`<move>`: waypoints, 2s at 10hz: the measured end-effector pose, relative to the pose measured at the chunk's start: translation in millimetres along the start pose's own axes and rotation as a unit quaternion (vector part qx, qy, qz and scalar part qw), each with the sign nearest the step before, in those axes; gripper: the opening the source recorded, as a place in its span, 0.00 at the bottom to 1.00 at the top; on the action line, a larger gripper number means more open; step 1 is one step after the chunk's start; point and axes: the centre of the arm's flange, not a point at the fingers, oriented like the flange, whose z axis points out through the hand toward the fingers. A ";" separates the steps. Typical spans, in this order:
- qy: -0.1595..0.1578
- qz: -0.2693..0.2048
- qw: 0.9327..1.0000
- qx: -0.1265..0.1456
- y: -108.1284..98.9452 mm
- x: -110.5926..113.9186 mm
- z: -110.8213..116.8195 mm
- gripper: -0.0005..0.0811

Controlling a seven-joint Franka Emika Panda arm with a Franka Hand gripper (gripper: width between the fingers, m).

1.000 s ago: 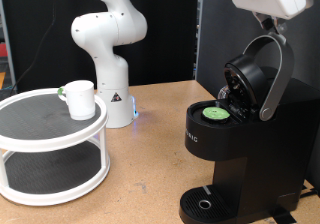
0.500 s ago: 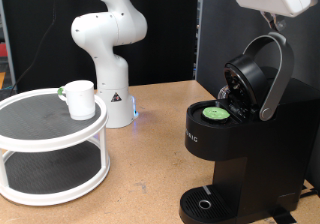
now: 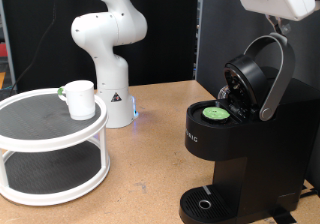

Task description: Make a cup of coffee with the keurig machine

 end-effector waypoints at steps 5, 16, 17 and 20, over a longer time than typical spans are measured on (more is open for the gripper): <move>0.000 -0.004 1.000 0.000 -5.3 2.9 5.0 0.02; -0.010 -0.013 1.000 0.006 -3.8 -4.1 9.6 0.02; -0.009 -0.019 1.000 0.014 0.5 -7.5 5.7 0.02; -0.018 -0.032 0.999 0.030 23.0 -29.4 -17.7 0.02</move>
